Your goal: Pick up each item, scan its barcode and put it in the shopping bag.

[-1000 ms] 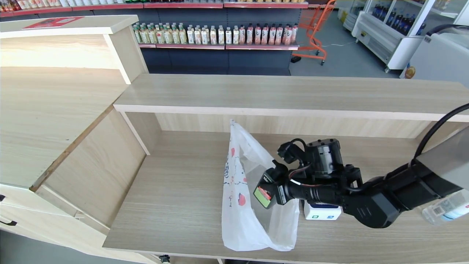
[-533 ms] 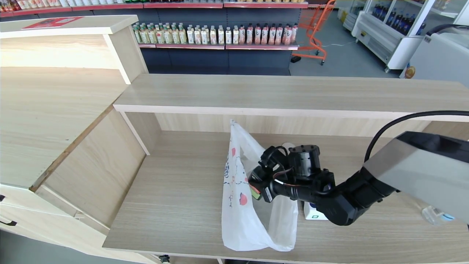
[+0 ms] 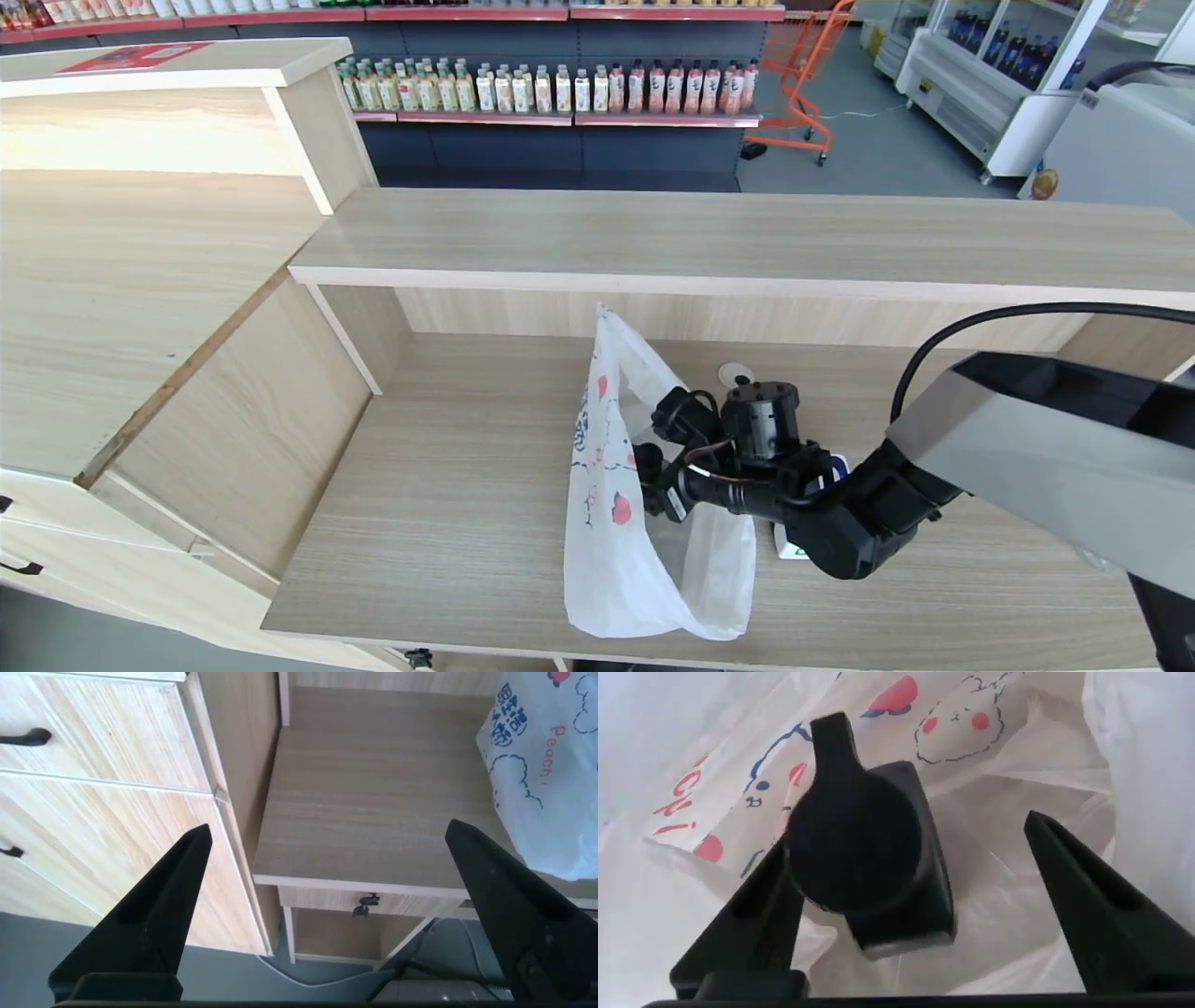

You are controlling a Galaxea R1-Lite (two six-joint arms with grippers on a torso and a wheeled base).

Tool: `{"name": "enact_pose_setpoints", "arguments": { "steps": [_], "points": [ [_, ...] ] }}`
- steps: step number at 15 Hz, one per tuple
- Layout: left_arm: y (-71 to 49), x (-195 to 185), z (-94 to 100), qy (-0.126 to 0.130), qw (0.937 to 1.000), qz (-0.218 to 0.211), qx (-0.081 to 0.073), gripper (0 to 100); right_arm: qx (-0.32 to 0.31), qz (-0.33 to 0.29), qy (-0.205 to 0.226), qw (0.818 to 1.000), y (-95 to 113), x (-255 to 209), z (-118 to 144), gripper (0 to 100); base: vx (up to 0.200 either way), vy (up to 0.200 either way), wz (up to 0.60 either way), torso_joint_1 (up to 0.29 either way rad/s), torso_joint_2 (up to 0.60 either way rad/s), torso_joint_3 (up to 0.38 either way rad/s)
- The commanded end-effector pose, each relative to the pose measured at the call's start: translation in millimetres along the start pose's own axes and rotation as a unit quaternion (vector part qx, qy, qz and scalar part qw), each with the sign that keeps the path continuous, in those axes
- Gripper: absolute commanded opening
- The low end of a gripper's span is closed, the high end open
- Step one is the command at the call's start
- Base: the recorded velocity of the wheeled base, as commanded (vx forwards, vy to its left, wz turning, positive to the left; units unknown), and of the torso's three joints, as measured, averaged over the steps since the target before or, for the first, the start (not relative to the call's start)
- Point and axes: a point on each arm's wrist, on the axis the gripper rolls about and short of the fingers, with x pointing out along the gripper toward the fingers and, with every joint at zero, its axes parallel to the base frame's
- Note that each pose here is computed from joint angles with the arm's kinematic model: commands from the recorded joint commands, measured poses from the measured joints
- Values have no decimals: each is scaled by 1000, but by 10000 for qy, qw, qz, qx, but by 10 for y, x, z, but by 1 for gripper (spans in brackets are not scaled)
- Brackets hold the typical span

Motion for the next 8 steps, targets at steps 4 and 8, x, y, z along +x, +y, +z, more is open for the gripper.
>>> {"name": "enact_pose_setpoints", "arguments": {
  "steps": [4, 8],
  "points": [
    [0, 0, 0, -2, 10000, 10, -1, 100, 1008, -121, -78, 9948, -50, -450, 172, 100, 0, 0, 0, 0, 0, 0],
    [0, 0, 0, -2, 10000, 3, -1, 100, 2208, -480, -373, 9734, -228, -973, 512, 100, 0, 0, 0, 0, 0, 0]
  ]
}}
